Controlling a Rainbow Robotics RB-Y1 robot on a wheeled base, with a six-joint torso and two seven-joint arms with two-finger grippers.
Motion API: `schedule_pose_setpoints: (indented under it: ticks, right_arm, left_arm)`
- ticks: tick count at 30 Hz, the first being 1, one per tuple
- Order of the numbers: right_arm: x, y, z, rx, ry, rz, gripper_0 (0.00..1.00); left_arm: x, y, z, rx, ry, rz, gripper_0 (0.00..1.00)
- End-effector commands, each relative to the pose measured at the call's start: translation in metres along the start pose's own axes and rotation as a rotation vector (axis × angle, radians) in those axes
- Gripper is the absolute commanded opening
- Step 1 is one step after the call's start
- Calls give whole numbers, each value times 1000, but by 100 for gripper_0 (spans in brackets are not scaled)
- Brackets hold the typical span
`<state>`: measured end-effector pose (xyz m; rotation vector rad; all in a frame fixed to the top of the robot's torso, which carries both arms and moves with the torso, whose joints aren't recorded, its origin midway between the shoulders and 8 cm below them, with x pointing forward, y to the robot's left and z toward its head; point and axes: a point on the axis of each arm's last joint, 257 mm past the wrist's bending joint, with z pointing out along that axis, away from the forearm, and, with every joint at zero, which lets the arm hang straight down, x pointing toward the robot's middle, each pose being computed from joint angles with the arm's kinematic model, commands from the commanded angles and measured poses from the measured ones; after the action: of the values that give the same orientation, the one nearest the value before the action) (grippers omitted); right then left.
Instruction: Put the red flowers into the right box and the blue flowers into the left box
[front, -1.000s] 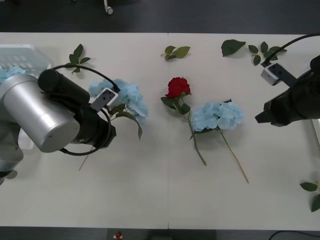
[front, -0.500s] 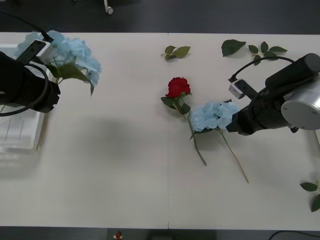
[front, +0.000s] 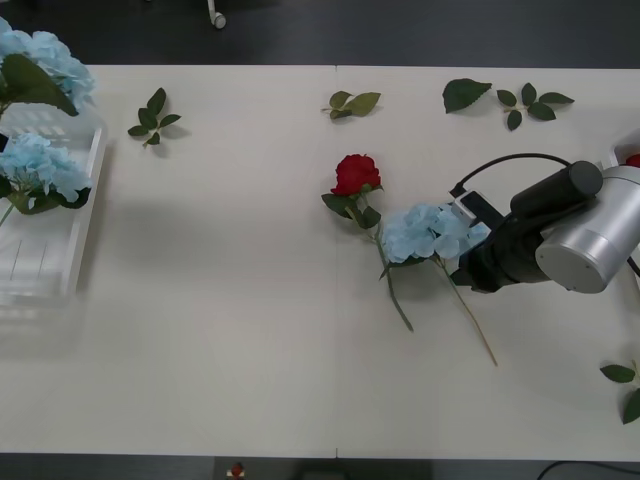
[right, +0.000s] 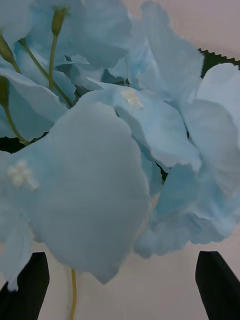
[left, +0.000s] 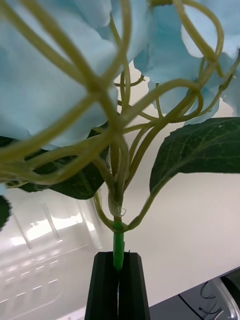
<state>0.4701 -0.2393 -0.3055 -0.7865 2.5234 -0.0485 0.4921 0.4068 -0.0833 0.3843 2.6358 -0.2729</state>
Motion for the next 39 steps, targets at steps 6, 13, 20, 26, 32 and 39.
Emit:
schedule_pose_setpoints:
  ticks: [6, 13, 20, 26, 32, 39]
  right_arm:
    - [-19, 10, 17, -9, -50, -9, 85]
    - [-15, 12, 26, -5, -45, -19, 85]
    - [-11, 17, 29, -13, -36, -24, 75]
    - [-9, 18, 33, -15, -29, -26, 63]
    - [-9, 20, 38, -18, -24, -28, 49]
    - [-9, 20, 38, -20, -25, -30, 16]
  left_arm:
    - [0, 87, -36, -127, -77, -10, 0]
    - [4, 132, -12, -246, -90, -29, 0]
    - [21, 163, 22, -356, -31, -1, 0]
    - [39, 172, 57, -414, 28, 54, 0]
    - [53, 173, 80, -441, 69, 70, 0]
    - [57, 174, 86, -443, 70, 80, 54]
